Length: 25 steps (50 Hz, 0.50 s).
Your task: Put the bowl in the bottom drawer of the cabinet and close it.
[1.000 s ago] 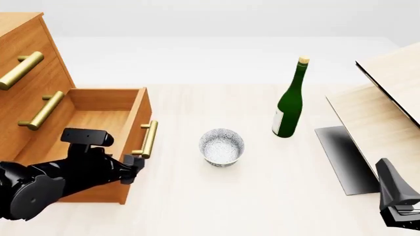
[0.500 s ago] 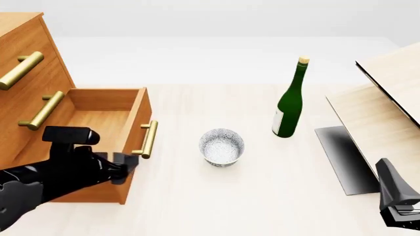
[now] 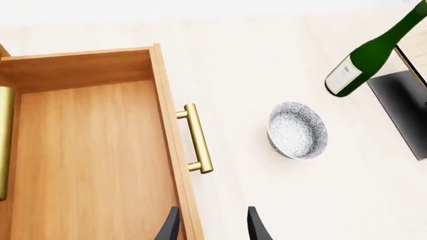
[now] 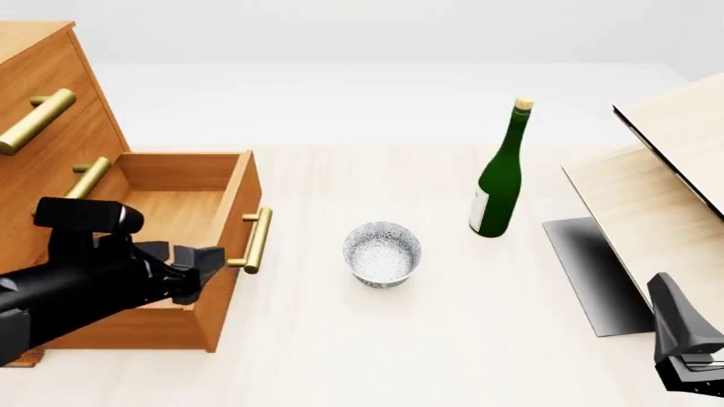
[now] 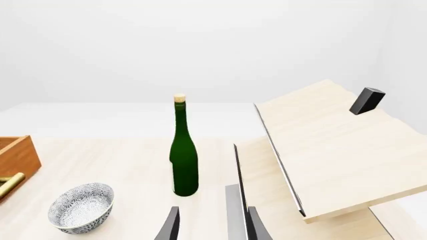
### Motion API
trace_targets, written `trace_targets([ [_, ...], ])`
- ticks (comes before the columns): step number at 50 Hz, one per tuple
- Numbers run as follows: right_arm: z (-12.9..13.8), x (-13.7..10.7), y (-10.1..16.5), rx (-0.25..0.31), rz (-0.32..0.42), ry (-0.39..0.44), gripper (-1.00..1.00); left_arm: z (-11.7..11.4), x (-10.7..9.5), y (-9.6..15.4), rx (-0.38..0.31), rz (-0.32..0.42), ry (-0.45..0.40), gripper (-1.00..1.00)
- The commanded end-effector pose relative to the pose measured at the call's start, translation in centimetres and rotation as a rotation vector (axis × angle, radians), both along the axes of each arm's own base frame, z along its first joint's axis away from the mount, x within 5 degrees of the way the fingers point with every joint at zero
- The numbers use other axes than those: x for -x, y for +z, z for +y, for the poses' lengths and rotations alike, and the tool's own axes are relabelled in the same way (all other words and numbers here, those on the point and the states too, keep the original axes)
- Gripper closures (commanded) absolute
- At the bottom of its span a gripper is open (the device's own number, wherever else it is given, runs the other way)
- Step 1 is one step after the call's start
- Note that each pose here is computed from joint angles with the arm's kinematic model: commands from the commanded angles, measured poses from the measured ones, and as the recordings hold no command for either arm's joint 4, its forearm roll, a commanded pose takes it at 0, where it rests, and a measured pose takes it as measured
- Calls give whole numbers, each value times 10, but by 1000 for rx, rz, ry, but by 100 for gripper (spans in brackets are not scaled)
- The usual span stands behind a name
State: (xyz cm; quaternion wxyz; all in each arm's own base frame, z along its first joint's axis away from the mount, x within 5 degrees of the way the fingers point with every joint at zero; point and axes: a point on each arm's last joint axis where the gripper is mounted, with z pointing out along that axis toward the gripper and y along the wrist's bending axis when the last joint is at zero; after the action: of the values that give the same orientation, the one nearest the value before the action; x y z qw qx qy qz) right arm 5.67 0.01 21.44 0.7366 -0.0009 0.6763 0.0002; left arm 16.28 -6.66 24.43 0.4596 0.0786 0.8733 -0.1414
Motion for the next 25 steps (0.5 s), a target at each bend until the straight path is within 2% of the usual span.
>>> trace_targets([
  [1,0,0,0,0,0,0,-100,1,5,14,13,-44,-9,-100],
  [25,0,0,0,0,0,0,-100,-5,11,48,59,-133,-49,-100],
])
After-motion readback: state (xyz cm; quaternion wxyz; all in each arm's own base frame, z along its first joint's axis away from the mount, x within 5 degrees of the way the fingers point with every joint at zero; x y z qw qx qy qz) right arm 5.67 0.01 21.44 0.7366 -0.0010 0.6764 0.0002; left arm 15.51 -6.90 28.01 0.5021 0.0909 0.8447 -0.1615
